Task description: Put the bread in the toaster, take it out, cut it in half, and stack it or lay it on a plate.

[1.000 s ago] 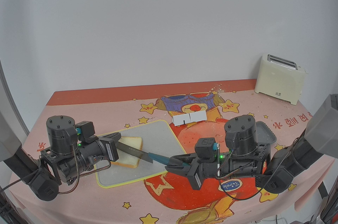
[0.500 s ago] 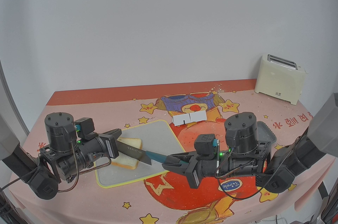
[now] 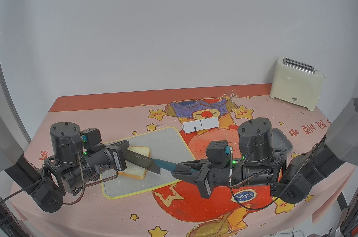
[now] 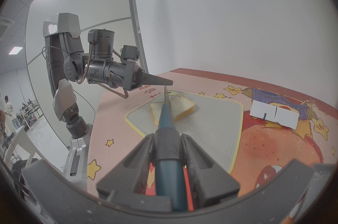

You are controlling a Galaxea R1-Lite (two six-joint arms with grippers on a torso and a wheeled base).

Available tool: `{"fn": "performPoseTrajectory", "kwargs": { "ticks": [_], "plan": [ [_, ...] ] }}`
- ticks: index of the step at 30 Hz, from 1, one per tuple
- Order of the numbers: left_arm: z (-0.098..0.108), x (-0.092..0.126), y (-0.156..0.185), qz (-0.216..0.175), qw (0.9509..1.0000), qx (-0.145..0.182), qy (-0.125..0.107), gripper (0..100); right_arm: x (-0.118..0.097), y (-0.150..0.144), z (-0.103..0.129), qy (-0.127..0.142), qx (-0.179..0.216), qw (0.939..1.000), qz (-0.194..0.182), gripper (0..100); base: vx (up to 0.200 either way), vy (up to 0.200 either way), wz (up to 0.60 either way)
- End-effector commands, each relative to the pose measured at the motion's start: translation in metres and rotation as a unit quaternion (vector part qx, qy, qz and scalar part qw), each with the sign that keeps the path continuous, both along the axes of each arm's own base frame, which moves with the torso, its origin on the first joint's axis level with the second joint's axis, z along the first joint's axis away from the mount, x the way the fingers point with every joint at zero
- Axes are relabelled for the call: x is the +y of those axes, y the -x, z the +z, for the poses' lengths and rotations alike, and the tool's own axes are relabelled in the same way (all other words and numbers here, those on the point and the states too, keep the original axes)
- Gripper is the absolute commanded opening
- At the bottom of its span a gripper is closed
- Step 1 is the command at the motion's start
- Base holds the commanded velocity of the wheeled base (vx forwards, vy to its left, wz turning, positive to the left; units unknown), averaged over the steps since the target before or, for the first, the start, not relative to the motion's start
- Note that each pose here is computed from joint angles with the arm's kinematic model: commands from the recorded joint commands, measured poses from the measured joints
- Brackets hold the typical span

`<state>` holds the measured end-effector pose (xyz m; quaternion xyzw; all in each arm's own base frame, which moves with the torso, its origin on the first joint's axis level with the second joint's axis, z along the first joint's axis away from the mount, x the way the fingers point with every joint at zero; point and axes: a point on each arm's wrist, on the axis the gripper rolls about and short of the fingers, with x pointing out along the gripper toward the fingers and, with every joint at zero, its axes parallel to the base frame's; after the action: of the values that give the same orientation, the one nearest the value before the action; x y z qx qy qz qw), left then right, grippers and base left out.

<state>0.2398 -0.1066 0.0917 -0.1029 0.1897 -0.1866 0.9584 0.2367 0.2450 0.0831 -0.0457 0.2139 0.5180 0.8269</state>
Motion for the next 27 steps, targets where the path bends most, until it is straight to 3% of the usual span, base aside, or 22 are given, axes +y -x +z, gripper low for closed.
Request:
{"fn": "performPoseTrajectory", "kwargs": {
  "ticks": [1,12,13,27],
  "plan": [
    [-0.005,-0.001,-0.002,0.000,1.0000,0.008,-0.004,0,0.001,0.001,0.002,-0.003,-0.002,1.0000,0.002,0,0.000,0.000,0.00],
    [-0.005,0.002,-0.002,0.006,1.0000,0.004,-0.001,0,0.004,0.000,0.007,-0.011,-0.006,0.9999,0.004,0,0.000,0.000,0.00],
    [-0.007,0.006,-0.001,0.010,0.9999,0.008,-0.003,0,0.004,0.001,0.007,-0.016,0.007,0.9999,-0.001,0,0.000,0.000,0.00],
    [-0.001,0.005,-0.002,0.008,1.0000,-0.003,0.002,0,0.002,-0.003,-0.012,0.008,0.021,0.9997,-0.005,0,0.000,0.000,0.00]
  ]
}}
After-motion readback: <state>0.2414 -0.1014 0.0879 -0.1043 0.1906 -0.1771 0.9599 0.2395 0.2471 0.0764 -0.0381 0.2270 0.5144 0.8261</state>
